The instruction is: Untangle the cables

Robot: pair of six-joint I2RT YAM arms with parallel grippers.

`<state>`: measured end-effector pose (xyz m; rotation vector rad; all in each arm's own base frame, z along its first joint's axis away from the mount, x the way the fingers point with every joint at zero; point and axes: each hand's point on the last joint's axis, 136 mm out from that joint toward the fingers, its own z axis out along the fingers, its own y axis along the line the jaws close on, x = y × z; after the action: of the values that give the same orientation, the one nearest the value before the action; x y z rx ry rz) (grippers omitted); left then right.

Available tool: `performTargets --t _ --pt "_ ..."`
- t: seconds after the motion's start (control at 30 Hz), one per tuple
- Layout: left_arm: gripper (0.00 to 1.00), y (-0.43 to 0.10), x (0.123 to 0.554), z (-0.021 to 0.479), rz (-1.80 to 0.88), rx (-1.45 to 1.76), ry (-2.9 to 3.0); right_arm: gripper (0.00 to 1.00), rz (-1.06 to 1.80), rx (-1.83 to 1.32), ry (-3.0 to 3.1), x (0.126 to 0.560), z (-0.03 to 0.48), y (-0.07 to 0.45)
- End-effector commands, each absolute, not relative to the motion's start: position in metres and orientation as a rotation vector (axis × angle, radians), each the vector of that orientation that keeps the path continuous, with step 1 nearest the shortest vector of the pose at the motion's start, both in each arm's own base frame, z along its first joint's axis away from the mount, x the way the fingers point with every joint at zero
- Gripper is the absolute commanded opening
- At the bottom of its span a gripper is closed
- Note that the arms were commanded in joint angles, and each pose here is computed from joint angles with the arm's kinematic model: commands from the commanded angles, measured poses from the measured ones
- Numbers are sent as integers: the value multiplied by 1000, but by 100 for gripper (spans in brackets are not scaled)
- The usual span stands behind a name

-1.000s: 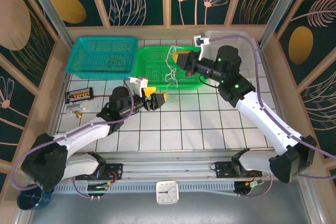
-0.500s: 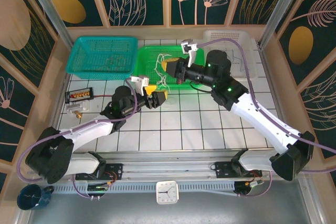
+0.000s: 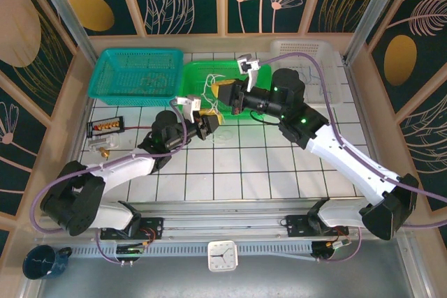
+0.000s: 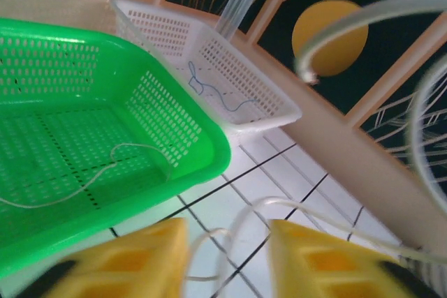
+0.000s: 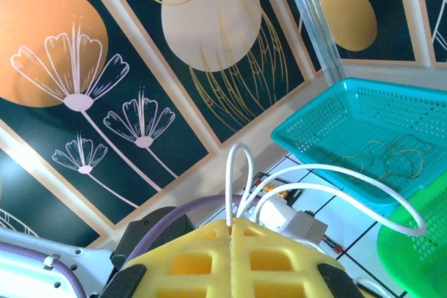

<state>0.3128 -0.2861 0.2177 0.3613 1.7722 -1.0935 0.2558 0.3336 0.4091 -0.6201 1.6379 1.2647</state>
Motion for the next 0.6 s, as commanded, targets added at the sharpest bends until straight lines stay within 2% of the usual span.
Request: performTargets --t 0.0,0.03,0.07,0.23,0.57 --pt "14 -291 314 234 -1110 385 1700 0 1223 -606 1548 254 441 326" --pt "4 -290 314 231 -1108 381 1706 0 1210 -599 1541 257 444 323" --pt "0 -289 313 227 -1105 378 1714 0 1199 -590 1535 260 447 321" --pt "0 -281 306 207 -1105 340 1752 0 1150 -525 1492 280 465 300" --pt "0 -261 282 152 -1117 266 1885 0 1088 -318 1433 345 493 222"
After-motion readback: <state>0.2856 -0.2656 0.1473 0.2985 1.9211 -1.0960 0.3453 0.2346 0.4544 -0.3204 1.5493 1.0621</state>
